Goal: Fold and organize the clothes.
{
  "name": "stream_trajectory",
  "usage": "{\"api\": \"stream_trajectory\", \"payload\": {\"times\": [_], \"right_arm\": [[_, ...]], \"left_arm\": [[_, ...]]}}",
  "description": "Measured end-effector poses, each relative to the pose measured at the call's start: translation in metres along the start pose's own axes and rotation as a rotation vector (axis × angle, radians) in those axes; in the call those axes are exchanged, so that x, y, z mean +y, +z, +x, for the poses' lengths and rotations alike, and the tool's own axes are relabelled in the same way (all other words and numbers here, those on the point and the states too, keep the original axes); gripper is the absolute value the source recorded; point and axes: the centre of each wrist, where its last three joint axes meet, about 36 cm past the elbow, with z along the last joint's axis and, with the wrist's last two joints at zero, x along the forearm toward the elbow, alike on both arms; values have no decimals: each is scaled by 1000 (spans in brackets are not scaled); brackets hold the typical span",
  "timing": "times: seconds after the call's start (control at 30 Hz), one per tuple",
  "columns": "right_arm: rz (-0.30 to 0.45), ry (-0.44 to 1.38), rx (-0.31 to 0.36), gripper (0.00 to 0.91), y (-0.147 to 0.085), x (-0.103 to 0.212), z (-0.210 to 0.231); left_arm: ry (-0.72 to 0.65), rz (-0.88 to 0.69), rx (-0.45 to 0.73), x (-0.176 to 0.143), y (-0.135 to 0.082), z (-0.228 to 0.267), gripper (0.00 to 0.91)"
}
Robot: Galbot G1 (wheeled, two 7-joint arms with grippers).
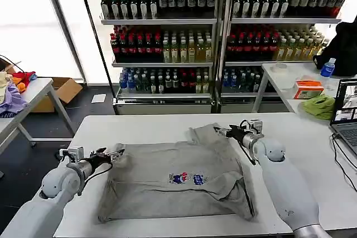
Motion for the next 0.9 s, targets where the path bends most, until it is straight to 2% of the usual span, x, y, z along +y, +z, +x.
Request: {"api": "stream_trajectory", "payload": {"times": [0.2, 0.23, 0.27, 0.3, 0.33, 0.37, 0.9], "right_arm": [[-3, -4, 23, 907, 4, 6, -12], [-1, -4, 26, 786, 5, 6, -13], [1, -5, 30, 433, 6, 7, -14], [2, -5, 34, 202, 8, 7, -15], [1, -5, 38, 0, 9, 7, -15], [0, -4, 41, 0, 10, 7, -16], [-15, -14, 57, 0, 18, 10, -23]], "left_arm": [[-14, -9, 15, -1, -3, -14, 907], [-15, -10, 16, -1, -3, -16, 867], [-17, -12, 18, -2, -3, -17, 595], [-17, -14, 20, -3, -2, -19, 423], [-18, -16, 22, -4, -2, -20, 91], [-19, -18, 23, -5, -2, -20, 0], [-39, -65, 48, -14, 16, -15, 0]]}}
